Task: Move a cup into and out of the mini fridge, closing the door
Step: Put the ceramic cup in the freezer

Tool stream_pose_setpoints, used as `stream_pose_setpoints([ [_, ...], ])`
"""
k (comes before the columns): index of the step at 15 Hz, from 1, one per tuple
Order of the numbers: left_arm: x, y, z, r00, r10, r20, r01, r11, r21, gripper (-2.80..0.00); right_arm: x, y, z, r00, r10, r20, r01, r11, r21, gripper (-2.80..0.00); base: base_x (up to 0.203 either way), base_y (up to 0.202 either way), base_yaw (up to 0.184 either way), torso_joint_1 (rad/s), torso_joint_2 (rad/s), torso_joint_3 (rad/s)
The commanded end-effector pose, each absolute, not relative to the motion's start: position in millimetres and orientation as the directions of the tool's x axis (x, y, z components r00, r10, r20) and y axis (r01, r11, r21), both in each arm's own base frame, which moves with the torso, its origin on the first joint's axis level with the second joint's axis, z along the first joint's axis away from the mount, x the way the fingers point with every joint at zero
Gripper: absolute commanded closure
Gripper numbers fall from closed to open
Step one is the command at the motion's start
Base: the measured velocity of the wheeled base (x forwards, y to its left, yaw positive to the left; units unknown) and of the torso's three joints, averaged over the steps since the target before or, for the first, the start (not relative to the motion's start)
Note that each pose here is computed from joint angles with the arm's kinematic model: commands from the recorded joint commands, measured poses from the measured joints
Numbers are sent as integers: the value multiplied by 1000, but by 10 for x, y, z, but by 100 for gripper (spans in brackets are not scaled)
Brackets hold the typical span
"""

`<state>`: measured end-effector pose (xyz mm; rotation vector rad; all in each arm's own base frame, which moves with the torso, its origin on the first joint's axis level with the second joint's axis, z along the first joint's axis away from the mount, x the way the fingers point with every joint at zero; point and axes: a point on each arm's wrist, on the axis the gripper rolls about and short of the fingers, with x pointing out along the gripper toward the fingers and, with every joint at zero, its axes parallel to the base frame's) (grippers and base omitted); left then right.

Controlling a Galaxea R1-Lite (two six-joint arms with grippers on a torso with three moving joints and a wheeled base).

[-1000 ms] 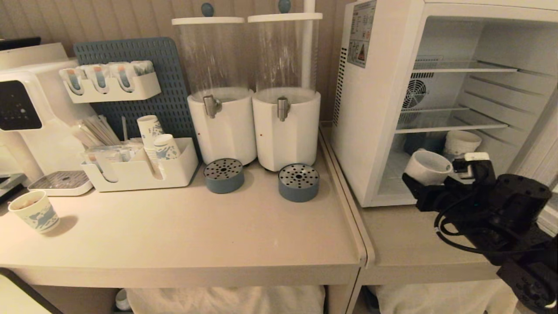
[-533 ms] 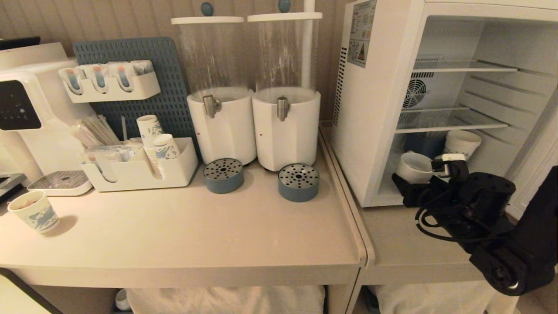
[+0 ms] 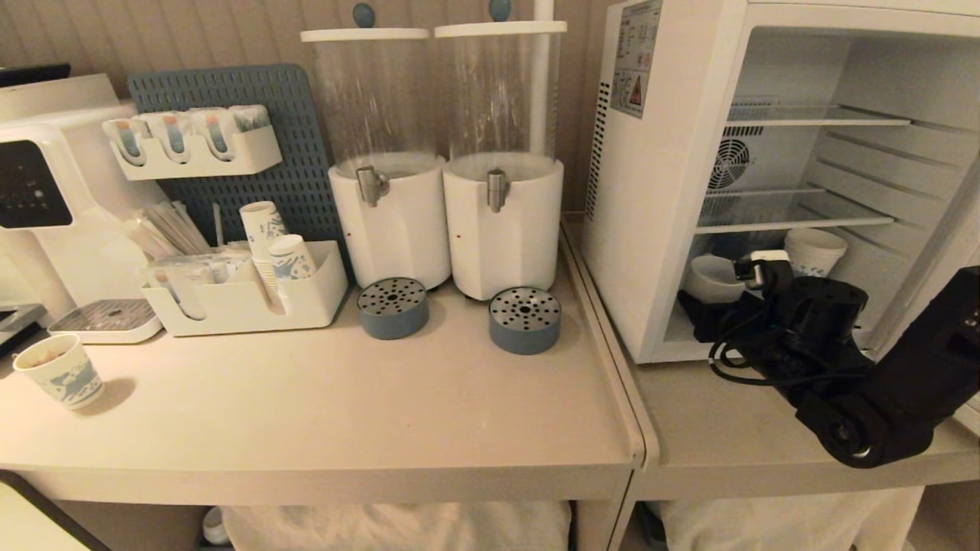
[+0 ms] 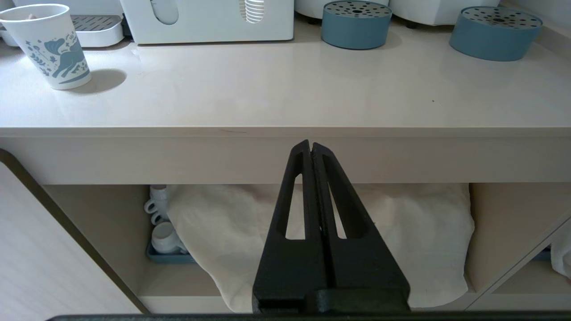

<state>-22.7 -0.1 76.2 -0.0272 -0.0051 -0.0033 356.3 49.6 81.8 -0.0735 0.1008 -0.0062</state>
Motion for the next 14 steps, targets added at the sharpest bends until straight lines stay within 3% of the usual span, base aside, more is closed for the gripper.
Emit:
stream_pose_setpoints([
  [1,-226,-1,759,1000,-3,5,3,1000,-29,0,3606,492,807,996,-13,-91,7,997,-74,0,0,0,0,0,0,0],
  [14,-226,-1,759,1000,-3,5,3,1000,-29,0,4150,484,545,985,-57,-164,41,994,-98,0,0,0,0,0,0,0],
])
